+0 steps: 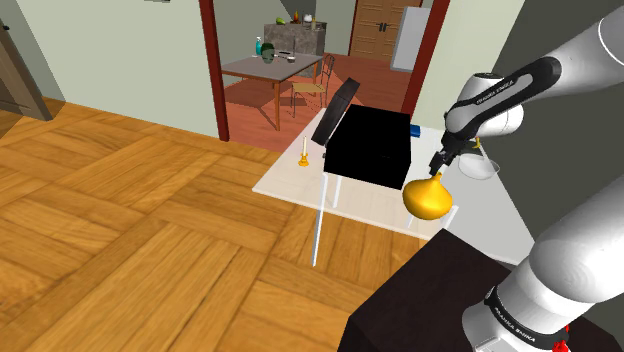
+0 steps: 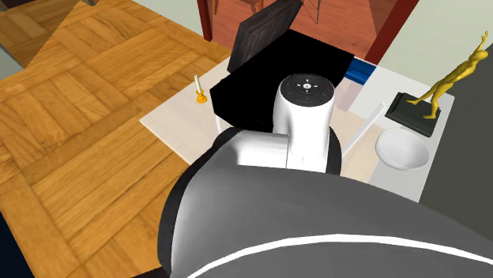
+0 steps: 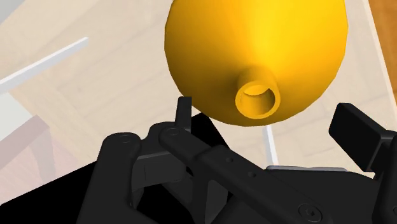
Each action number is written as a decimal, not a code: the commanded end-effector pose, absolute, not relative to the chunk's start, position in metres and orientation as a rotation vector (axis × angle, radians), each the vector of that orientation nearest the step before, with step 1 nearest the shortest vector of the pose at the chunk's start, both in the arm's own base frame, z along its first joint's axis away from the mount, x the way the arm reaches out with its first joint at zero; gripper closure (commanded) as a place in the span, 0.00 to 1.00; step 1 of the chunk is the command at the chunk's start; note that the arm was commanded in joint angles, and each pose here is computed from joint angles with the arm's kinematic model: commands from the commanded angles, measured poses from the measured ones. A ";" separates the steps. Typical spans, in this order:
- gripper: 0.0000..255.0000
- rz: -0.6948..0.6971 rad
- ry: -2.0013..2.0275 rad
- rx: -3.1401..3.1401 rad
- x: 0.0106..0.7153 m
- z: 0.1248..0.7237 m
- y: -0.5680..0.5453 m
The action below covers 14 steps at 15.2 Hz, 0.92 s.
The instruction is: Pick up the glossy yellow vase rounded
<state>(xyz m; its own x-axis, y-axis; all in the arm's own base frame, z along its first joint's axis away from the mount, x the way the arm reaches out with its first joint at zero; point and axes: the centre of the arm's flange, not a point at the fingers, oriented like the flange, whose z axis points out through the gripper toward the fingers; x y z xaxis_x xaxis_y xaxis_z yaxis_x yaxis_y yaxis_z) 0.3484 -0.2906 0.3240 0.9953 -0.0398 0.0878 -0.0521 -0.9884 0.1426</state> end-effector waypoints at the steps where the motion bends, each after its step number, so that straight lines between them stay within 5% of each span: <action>1: 0.00 0.127 -0.071 2.992 0.348 0.312 -0.293; 8: 0.00 0.127 -0.071 2.992 0.348 0.283 -0.293; 9: 1.00 0.127 -0.071 2.992 0.347 0.283 -0.293; 14: 1.00 0.127 -0.071 2.992 0.347 0.283 -0.293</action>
